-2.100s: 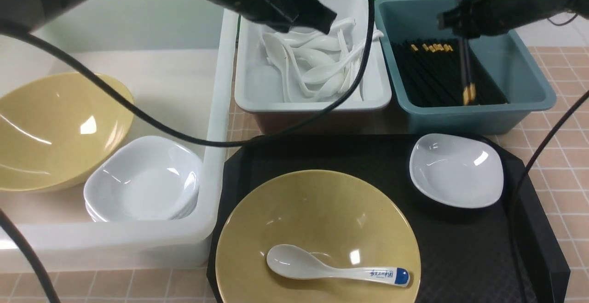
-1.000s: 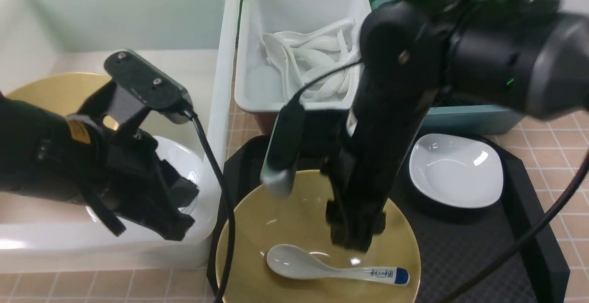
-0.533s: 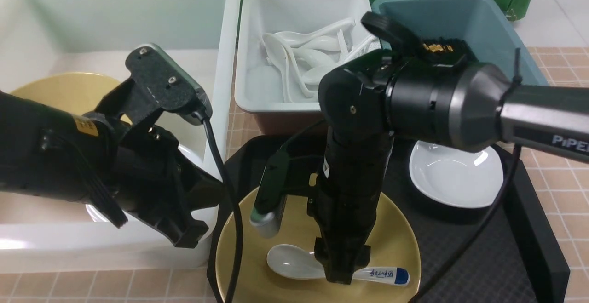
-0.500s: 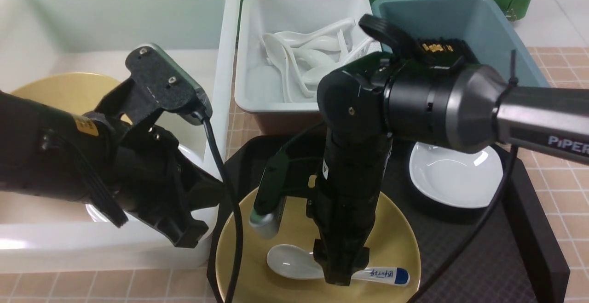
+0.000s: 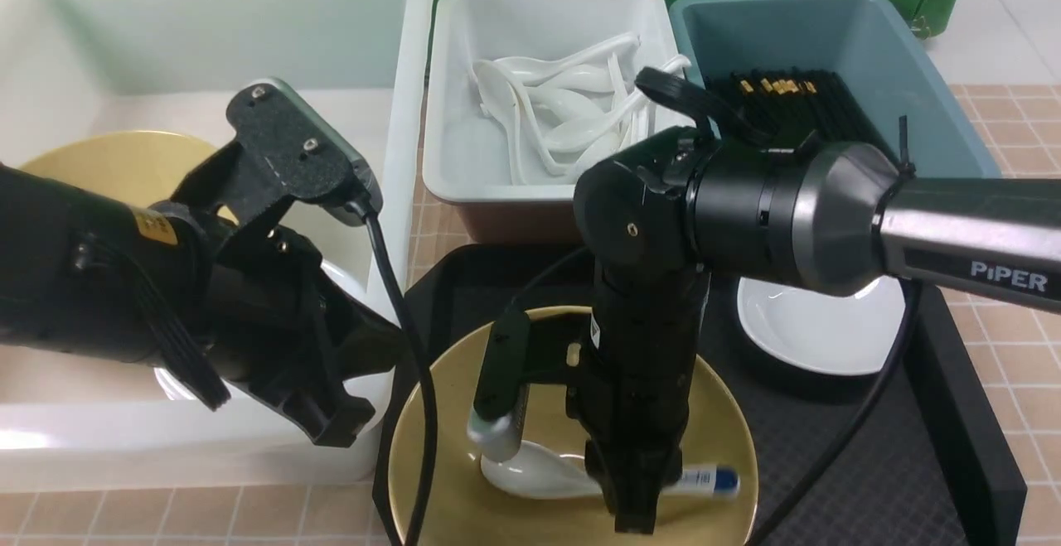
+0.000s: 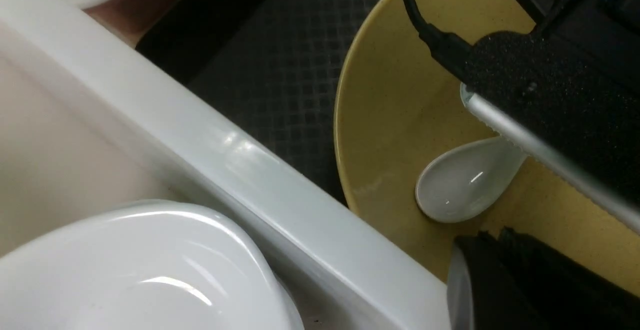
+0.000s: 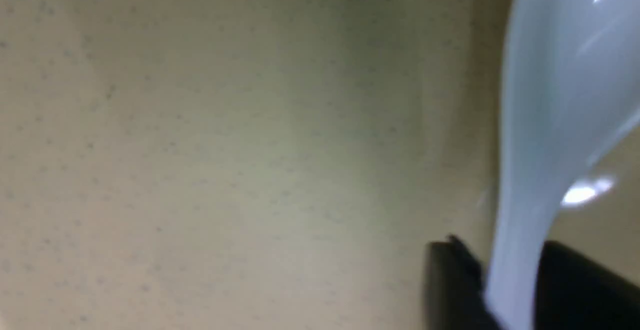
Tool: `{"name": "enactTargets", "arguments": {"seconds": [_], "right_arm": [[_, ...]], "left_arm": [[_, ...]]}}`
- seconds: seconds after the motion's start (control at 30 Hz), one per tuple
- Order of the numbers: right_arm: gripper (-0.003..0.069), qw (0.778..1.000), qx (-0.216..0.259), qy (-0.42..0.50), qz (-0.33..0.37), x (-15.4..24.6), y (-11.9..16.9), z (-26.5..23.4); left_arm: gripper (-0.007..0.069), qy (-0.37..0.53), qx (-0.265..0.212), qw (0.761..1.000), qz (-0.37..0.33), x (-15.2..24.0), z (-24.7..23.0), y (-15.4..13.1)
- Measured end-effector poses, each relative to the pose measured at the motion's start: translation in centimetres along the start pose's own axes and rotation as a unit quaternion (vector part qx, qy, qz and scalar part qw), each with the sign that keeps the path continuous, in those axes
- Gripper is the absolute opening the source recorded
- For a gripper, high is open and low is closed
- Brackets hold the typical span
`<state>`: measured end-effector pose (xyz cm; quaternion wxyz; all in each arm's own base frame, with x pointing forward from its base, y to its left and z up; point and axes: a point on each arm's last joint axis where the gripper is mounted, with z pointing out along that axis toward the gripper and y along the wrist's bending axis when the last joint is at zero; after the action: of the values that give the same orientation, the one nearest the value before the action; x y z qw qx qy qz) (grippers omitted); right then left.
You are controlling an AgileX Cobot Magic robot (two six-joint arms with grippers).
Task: On brown table put chopsticks spoon bowls plates into blue grey white boxes.
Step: 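Reach down and grasp the white spoon resting in the bowl with the right gripper, then place the white spoon into the bin of spoons with the right gripper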
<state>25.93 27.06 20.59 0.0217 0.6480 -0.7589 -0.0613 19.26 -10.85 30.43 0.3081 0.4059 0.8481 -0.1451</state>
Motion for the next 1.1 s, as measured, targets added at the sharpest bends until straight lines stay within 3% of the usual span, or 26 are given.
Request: {"name": "enactTargets", "arguments": {"seconds": [0.2, 0.43, 0.5, 0.63, 0.67, 0.7, 0.77, 0.93, 0.97, 1.0, 1.1], "right_arm": [[0.0144, 0.996, 0.067, -0.05, 0.015, 0.8, -0.3, -5.5], [0.0144, 0.972, 0.157, -0.148, 0.094, 3.1, -3.6, -12.0], [0.0144, 0.941, 0.22, -0.222, 0.129, 3.3, -6.1, -14.1], [0.0144, 0.882, 0.296, -0.327, 0.167, 3.0, -8.9, -15.6], [0.0144, 0.843, 0.328, -0.382, 0.189, 2.6, -10.6, -15.8], [0.0144, 0.825, 0.343, -0.4, 0.203, 2.4, -11.6, -15.6], [0.0144, 0.799, 0.355, -0.437, 0.212, 1.9, -13.2, -14.8], [0.0186, 0.794, 0.351, -0.44, 0.231, 0.8, -16.3, -11.1], [0.025, 0.796, 0.341, -0.436, 0.245, 0.5, -17.2, -9.8], [0.025, 0.796, 0.34, -0.436, 0.247, 0.5, -17.3, -9.7], [0.0406, 0.795, 0.325, -0.433, 0.275, 0.6, -18.2, -8.7]], "left_arm": [[0.0001, -0.026, -0.021, 0.999, -0.016, -0.5, 0.0, 0.4], [0.0001, -0.095, -0.087, 0.981, -0.143, -2.2, -0.9, 3.6], [0.0001, -0.099, -0.102, 0.974, -0.175, -3.4, -1.2, 5.8], [0.0001, -0.094, -0.105, 0.973, -0.18, -5.4, -1.6, 8.1], [0.0001, -0.087, -0.099, 0.976, -0.17, -6.5, -1.4, 8.9], [0.0001, -0.083, -0.096, 0.978, -0.165, -7.0, -1.2, 9.3], [0.0001, -0.079, -0.088, 0.98, -0.162, -7.8, -0.7, 9.8], [0.0001, -0.058, -0.067, 0.981, -0.171, -8.1, 1.1, 10.7], [0.0001, -0.045, -0.061, 0.982, -0.173, -7.9, 1.9, 11.0], [0.0001, -0.044, -0.06, 0.982, -0.174, -7.9, 2.1, 11.0], [0.0001, -0.025, -0.048, 0.983, -0.176, -7.5, 3.5, 11.4]]}}
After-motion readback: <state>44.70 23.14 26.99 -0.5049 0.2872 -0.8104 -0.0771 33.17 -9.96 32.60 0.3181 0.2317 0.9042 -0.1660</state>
